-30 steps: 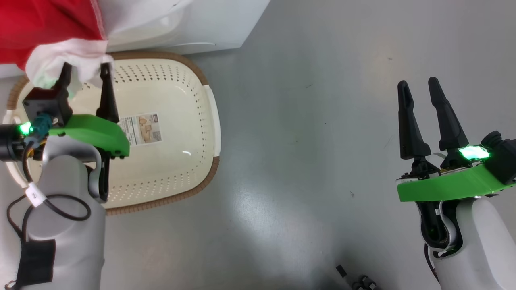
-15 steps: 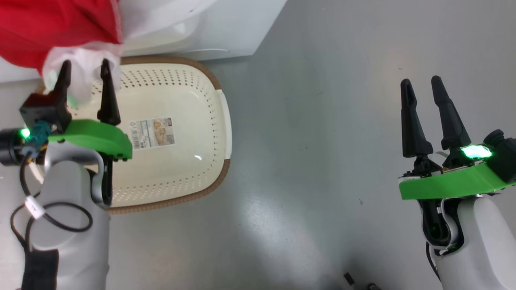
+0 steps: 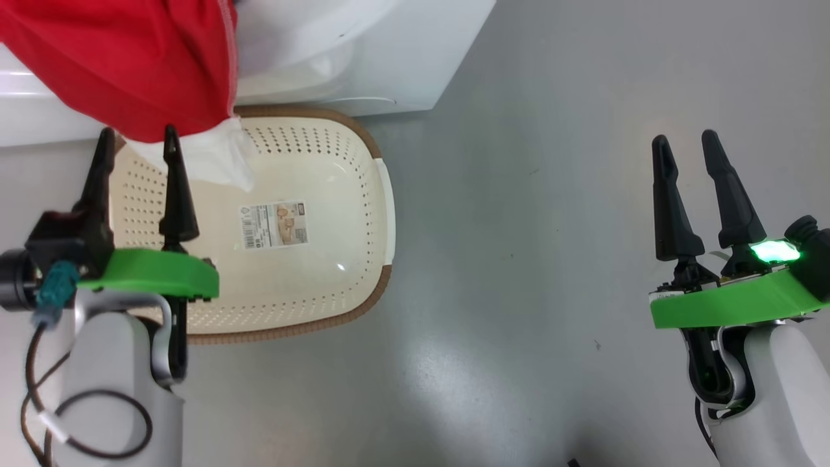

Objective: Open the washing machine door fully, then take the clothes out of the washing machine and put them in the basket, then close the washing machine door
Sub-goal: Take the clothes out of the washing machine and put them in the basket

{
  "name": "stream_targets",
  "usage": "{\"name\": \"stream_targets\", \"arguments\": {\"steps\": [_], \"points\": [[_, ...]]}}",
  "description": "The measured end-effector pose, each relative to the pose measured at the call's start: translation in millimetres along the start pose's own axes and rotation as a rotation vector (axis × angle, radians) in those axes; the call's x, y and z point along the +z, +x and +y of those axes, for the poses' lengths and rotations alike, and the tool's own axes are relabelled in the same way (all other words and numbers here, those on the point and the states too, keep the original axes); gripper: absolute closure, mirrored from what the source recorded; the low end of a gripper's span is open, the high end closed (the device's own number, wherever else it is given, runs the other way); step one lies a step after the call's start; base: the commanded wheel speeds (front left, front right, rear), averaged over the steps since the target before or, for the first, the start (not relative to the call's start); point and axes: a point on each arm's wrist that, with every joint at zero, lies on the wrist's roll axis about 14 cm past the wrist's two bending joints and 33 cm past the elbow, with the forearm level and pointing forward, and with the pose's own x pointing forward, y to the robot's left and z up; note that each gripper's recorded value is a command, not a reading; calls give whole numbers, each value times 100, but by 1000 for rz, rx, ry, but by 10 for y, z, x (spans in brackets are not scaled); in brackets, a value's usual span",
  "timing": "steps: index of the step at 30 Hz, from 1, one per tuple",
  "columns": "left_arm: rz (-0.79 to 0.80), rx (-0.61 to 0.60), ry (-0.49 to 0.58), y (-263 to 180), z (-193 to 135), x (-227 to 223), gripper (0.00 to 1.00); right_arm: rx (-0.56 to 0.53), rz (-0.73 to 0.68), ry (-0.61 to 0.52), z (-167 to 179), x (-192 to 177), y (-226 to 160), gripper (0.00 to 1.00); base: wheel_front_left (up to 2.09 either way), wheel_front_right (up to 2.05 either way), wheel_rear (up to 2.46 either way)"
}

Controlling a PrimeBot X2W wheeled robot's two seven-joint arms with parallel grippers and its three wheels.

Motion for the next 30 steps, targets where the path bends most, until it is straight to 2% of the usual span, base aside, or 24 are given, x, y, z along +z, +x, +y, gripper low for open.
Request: {"name": "stream_targets", "arguments": {"steps": [10,18,30], "points": [[-72,22,-9,-304,47,241,0,18,2,-10,40,28,-51,0,0,0,0],[-76,44,-8,-534,61,245,0,17,9,-11,35,17,-83,0,0,0,0],[-94,34,-10,-563,-5,295,0,18,16,-10,38,-20,-68,0,0,0,0]]}}
